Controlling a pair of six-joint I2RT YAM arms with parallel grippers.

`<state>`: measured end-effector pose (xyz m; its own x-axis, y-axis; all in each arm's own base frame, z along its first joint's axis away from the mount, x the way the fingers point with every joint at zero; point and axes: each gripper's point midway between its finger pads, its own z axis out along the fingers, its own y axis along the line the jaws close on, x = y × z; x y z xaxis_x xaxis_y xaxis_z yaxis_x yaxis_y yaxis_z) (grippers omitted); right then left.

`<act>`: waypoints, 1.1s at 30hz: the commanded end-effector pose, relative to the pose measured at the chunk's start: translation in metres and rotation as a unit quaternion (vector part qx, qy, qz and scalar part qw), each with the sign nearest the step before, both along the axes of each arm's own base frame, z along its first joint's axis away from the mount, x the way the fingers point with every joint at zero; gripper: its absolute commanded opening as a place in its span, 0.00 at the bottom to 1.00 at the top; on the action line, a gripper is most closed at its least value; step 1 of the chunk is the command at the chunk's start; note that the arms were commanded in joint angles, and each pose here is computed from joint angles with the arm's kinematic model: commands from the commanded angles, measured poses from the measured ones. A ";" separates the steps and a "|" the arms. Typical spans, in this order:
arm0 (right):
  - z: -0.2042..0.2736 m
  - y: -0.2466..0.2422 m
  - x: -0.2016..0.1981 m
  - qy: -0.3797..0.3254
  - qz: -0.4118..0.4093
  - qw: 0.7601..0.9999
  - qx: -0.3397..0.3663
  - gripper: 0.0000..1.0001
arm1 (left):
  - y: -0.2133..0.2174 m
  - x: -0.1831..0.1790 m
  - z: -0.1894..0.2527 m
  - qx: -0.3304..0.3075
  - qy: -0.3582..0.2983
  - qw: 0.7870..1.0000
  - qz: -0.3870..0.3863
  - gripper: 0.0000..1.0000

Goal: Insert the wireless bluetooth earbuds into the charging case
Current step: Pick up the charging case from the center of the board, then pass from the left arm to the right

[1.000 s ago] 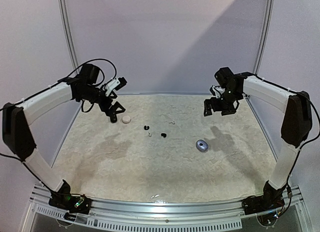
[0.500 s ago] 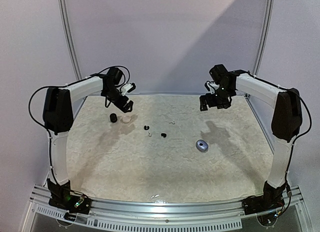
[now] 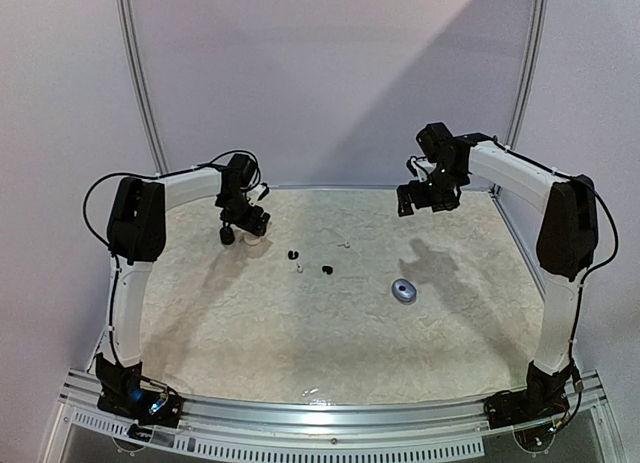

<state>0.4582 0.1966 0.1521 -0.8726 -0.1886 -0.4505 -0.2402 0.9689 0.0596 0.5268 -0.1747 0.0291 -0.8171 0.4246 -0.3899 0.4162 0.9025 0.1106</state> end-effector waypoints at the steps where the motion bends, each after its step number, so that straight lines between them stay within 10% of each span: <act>1: -0.012 -0.005 -0.005 0.021 -0.009 1.000 -0.007 0.99 | -0.005 -0.010 -0.015 -0.006 0.015 1.000 0.026 0.82; 16: -0.016 -0.005 -0.012 0.024 -0.027 0.999 -0.003 0.99 | -0.007 -0.030 -0.030 -0.005 0.052 0.998 0.022 0.60; 25: 0.008 0.003 -0.022 -0.003 -0.038 0.999 0.026 0.99 | -0.015 -0.030 0.008 -0.027 0.020 0.999 -0.010 0.20; 33: 0.084 0.040 -0.022 -0.093 -0.003 0.986 0.136 0.94 | -0.053 -0.089 0.122 -0.024 -0.075 0.960 -0.269 0.18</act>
<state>0.4386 0.2096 0.1816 -0.8528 -0.0885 -0.5147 -0.1996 0.9660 0.1646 0.4787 -0.1937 0.0662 -0.7392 0.5379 -0.4053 0.5678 0.8214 0.0546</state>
